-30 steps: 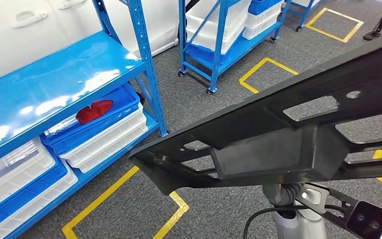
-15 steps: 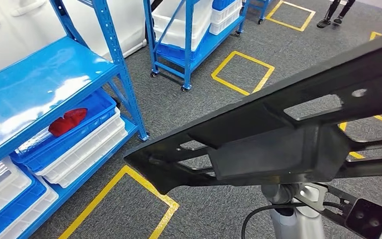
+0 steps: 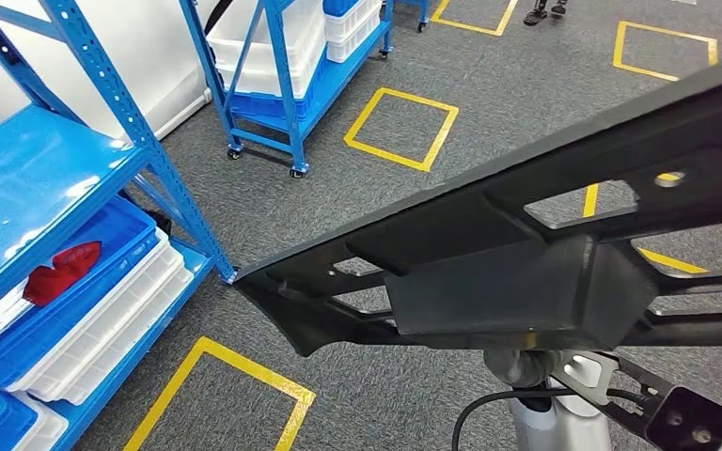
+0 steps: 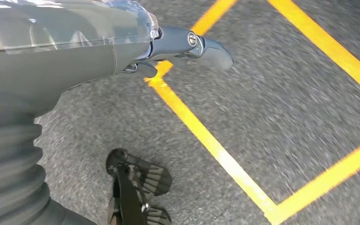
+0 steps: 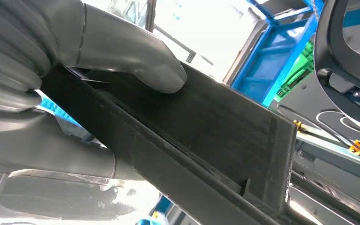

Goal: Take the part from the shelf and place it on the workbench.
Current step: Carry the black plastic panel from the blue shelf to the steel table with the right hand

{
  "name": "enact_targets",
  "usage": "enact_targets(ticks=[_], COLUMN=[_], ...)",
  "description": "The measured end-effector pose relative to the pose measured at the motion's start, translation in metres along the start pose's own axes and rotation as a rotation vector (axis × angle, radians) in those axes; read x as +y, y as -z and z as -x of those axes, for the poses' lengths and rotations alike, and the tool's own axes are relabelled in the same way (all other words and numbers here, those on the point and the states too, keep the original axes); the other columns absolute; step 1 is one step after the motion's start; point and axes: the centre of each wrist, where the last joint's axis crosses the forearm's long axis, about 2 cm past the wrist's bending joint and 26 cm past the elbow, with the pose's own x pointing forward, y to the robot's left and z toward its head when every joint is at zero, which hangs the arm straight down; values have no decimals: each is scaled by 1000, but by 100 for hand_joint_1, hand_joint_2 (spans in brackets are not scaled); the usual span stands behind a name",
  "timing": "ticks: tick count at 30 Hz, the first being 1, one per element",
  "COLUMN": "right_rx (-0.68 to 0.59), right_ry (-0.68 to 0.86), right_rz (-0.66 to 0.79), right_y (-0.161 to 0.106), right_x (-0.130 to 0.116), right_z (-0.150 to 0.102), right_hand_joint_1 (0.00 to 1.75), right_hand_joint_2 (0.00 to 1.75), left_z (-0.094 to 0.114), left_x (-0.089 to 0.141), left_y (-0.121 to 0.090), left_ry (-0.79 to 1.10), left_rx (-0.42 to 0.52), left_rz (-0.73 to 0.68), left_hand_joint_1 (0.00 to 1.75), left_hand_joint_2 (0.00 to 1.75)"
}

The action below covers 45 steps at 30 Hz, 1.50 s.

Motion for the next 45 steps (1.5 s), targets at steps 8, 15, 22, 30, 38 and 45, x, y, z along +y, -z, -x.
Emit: enact_targets(ticks=[8,15,22,30,38,45], right_rx=[-9,-16,-24,-10,-11,8], right_ry=[-55,-72,-100,-160,-116,-124], right_rz=[14,21,36,52,25,-24], right_y=[9,10,12,14,15,17], right_x=[4,4,5,9,13,10], right_z=[0,-2,-5,-4,-2,3], right_hand_joint_1=[175,175,175,175,175,175], right_hand_joint_2=[175,175,175,175,175,175], left_z=[-1,-2,-5,-3,-4,-5], left_x=[0,3,19,21,16,8], left_y=[0,1,5,4,4,3], left_ry=[23,29,26,37,16,25], left_rx=[22,24,27,50,3,-12], left_rz=[-11,-19,-59,-43,7,46], left_hand_joint_1=[0,0,0,0,0,0], left_hand_joint_2=[175,175,175,175,175,175])
